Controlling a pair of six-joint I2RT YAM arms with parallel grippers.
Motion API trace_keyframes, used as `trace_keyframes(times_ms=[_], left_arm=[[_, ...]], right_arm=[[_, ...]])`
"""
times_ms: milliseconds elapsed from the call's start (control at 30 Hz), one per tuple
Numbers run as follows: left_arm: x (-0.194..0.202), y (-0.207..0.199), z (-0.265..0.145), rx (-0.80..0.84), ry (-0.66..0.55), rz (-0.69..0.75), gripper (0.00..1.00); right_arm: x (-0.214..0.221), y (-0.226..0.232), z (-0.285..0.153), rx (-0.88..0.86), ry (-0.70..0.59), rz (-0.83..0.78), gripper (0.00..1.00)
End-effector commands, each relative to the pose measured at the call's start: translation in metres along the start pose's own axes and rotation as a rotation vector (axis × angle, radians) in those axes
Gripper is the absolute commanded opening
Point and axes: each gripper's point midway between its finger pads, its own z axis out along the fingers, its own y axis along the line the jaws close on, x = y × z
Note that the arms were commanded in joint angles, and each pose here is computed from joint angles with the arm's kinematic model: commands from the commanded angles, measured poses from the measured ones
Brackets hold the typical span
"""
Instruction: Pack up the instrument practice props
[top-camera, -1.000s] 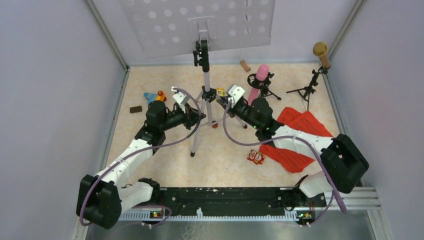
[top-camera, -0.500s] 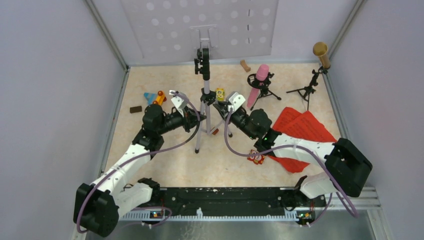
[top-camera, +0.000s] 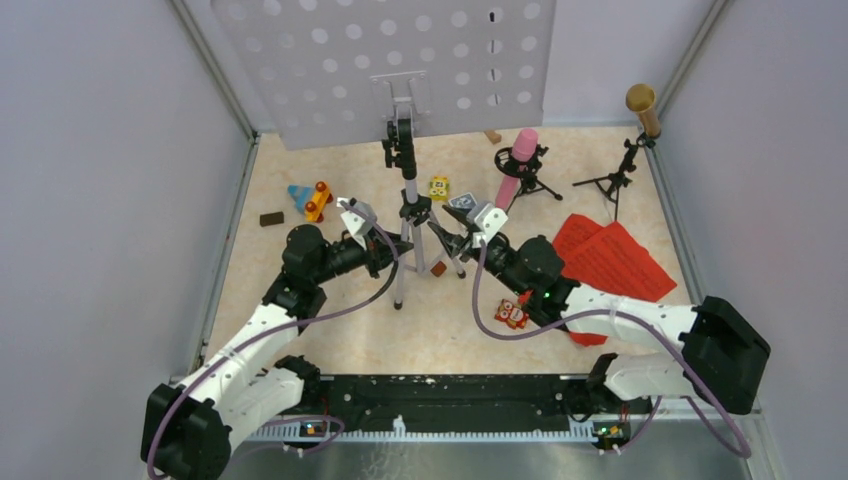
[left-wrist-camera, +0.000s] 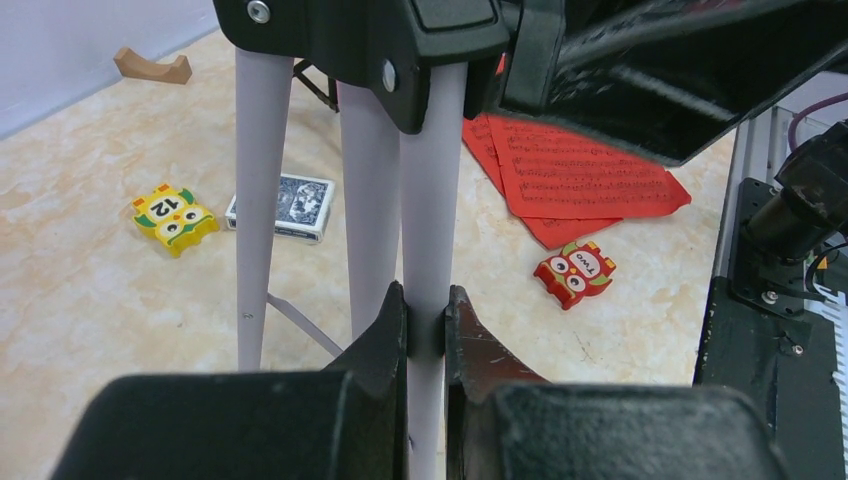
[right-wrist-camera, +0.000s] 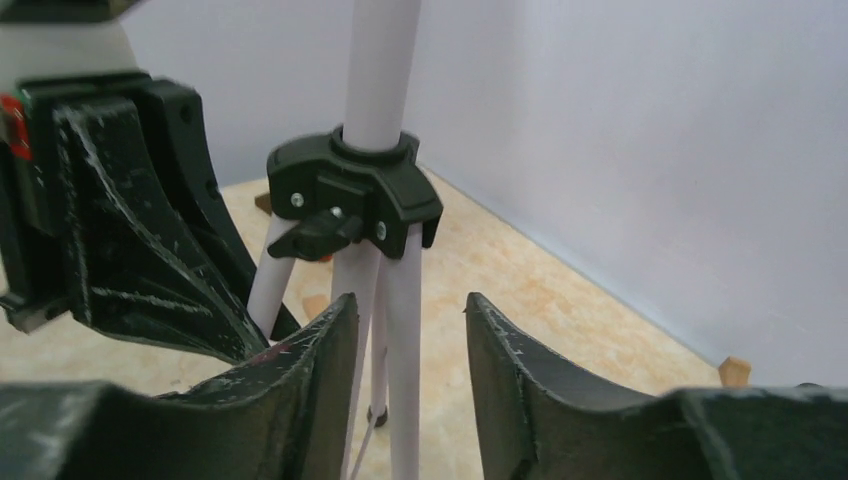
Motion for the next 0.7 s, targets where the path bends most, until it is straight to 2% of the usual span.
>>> trace_keyframes(times_ms=[0,233,300,500,600,667], left_arm=[[-0.001,0.013,0.001,-0.056,0.005,-0.006,0.0],[0.003,0.012,0.001,-0.053,0.016,-0.013,0.01],[0.004,0.013,0.001,-0.053,0.021,-0.017,0.1],[0.01,0.015,0.002,-0.062,0.049,-0.04,0.45],[0.012,0.017,0.001,-0.075,0.06,-0.044,0.55],[0.013,0.017,0.001,-0.078,0.068,-0.051,0.58]], right_arm=[[-0.041,-0.003,-0.008,0.007,-0.122,0.025,0.49],[-0.051,0.006,-0.012,-0.026,-0.137,0.185,0.79],[-0.049,0.012,-0.008,-0.048,-0.138,0.219,0.82],[-0.046,0.011,0.001,-0.004,-0.188,0.296,0.84],[-0.042,0.013,0.01,0.012,-0.19,0.305,0.84],[-0.037,0.015,0.015,0.023,-0.181,0.303,0.85]])
